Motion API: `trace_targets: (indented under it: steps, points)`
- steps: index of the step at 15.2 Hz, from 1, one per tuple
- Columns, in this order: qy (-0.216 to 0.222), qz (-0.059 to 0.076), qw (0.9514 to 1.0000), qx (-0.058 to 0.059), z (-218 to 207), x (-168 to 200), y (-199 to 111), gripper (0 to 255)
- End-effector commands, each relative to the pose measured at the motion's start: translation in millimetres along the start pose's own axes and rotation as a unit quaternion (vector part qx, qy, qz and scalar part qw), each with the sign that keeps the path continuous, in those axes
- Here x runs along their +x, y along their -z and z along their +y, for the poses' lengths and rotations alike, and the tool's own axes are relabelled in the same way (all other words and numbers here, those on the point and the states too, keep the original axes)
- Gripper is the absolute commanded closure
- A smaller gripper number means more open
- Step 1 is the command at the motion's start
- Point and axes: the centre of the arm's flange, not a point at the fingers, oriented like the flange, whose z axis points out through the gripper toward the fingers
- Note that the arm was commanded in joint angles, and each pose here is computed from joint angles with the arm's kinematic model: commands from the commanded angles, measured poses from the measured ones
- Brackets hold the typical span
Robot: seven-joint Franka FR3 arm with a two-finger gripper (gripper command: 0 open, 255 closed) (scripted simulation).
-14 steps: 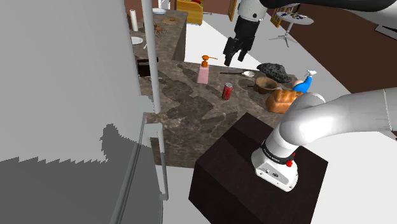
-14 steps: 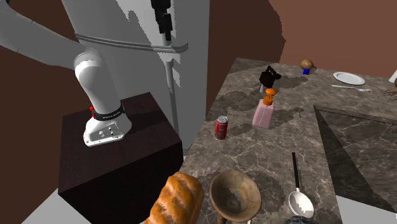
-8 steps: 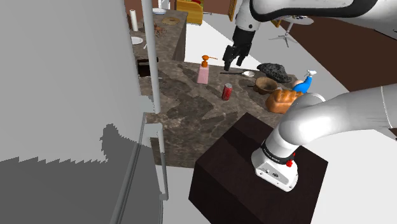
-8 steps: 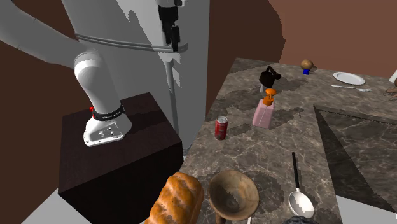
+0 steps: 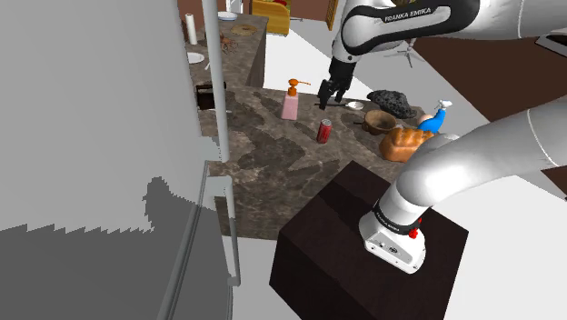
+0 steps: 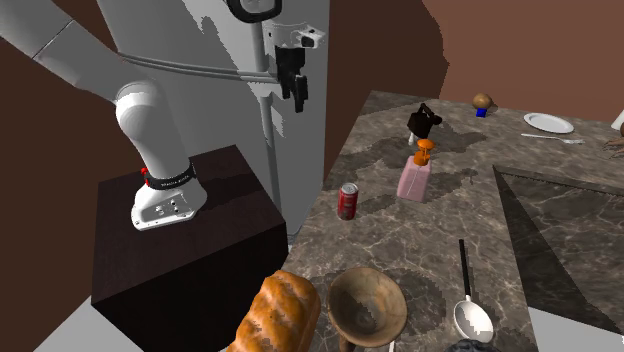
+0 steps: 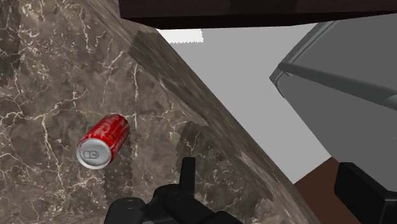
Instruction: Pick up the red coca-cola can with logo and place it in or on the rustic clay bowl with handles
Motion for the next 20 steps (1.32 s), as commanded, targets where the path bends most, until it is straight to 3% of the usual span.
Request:
trace_targets:
  steps: [1,20]
  points:
    - [0.001,-0.001,1.0000,-0.003,17.7,8.3,-18.1,0]
    - [0.012,-0.014,0.9994,-0.028,179.8,92.2,-184.5,0]
